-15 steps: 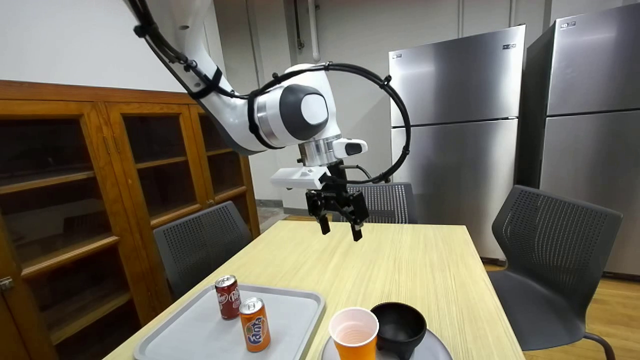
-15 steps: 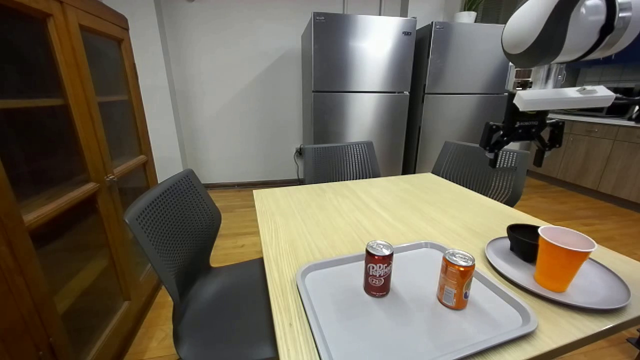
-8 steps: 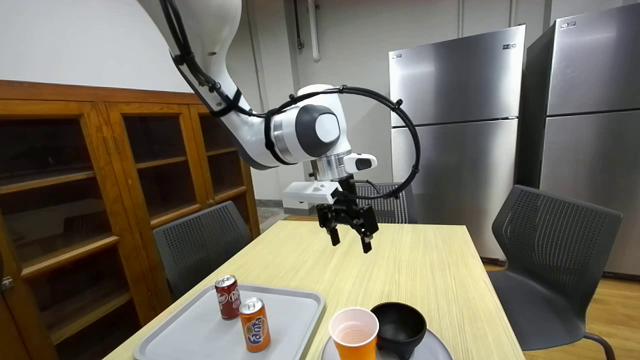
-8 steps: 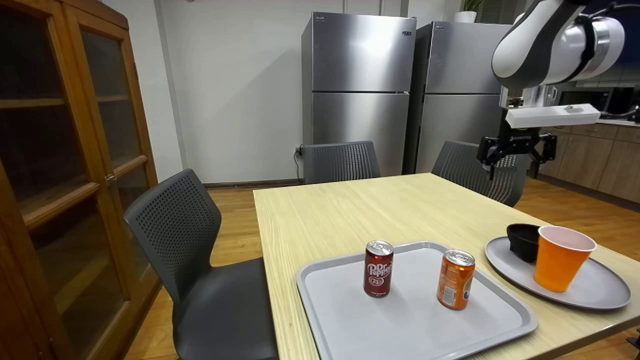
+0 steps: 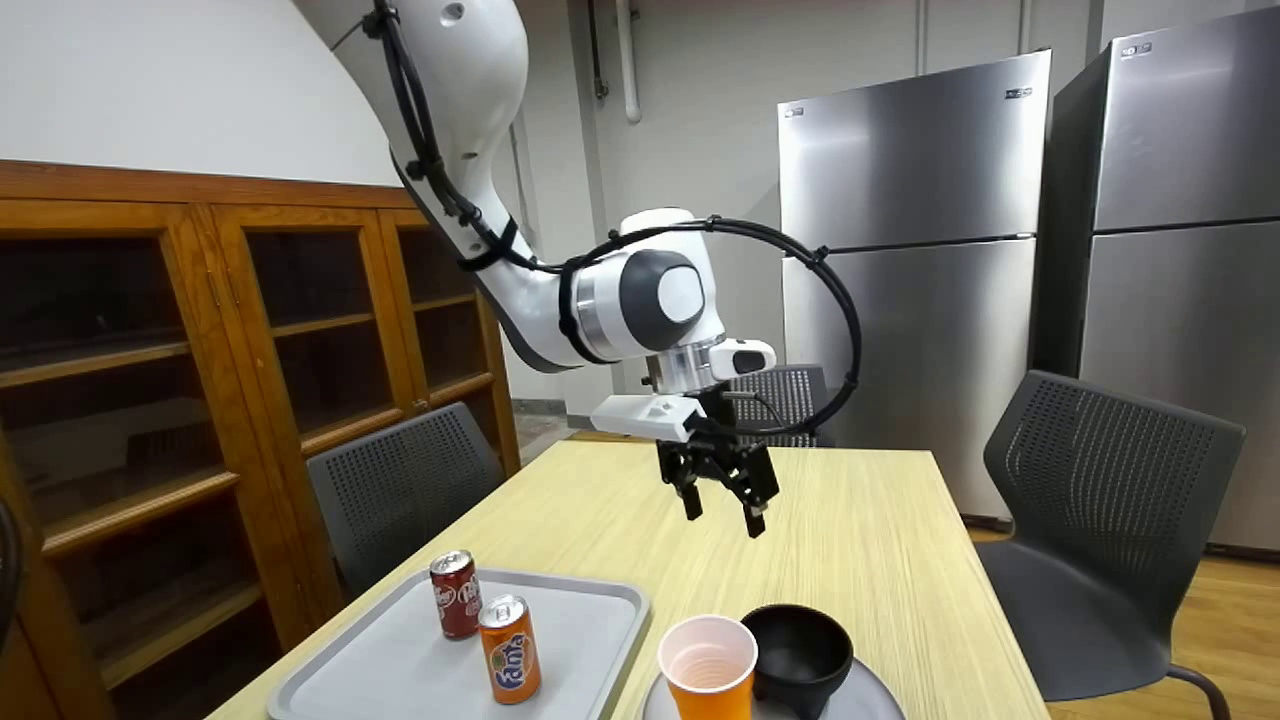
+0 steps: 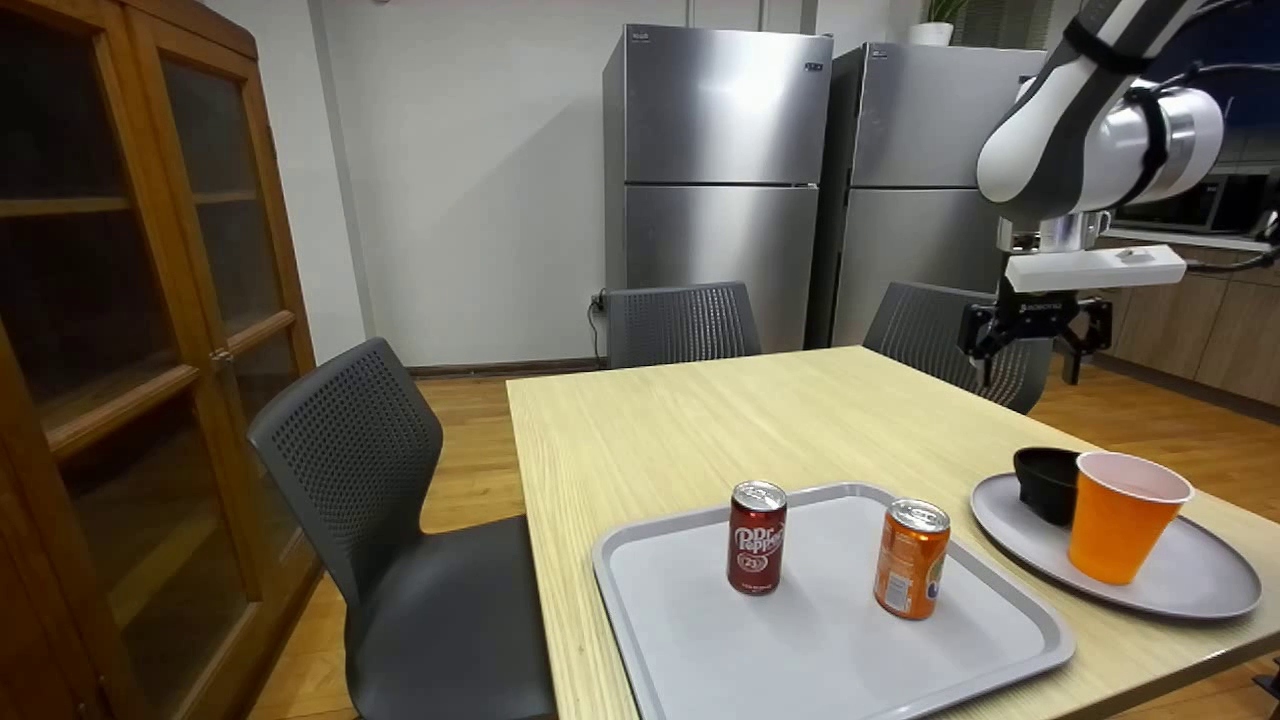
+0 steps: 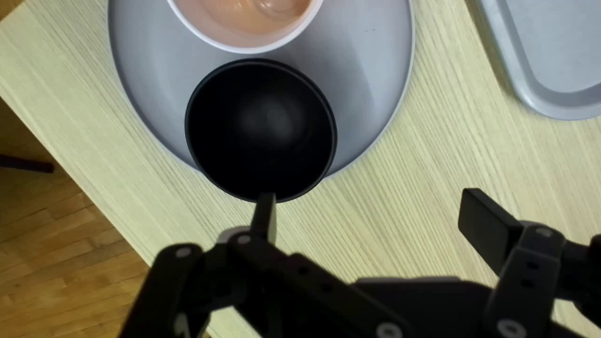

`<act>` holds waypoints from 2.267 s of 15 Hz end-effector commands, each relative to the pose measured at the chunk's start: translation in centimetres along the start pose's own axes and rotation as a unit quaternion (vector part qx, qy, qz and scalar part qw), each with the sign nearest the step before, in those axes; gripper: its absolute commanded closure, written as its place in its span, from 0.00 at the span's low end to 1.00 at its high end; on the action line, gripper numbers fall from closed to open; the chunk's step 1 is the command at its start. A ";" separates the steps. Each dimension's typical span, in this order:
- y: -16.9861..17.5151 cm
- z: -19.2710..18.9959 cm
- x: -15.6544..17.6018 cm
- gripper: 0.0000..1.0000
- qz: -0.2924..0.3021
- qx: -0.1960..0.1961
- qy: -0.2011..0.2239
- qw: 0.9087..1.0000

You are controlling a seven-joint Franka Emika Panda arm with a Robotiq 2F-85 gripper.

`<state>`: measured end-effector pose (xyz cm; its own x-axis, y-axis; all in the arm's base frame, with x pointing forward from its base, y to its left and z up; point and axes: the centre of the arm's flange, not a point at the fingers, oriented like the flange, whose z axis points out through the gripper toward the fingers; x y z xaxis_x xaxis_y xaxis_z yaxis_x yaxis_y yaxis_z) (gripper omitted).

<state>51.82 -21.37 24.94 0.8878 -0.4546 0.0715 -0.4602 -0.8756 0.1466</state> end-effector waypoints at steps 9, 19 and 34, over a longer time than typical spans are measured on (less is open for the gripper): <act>-0.5 6.9 1.3 0.00 0.061 -0.026 -0.017 0.998; -0.8 12.2 2.8 0.00 0.101 -0.037 -0.032 0.994; -0.7 12.2 3.0 1.00 0.101 -0.050 -0.031 0.993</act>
<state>54.77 -24.60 11.75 0.7809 -0.6233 0.0423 -0.6153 -0.7556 0.2248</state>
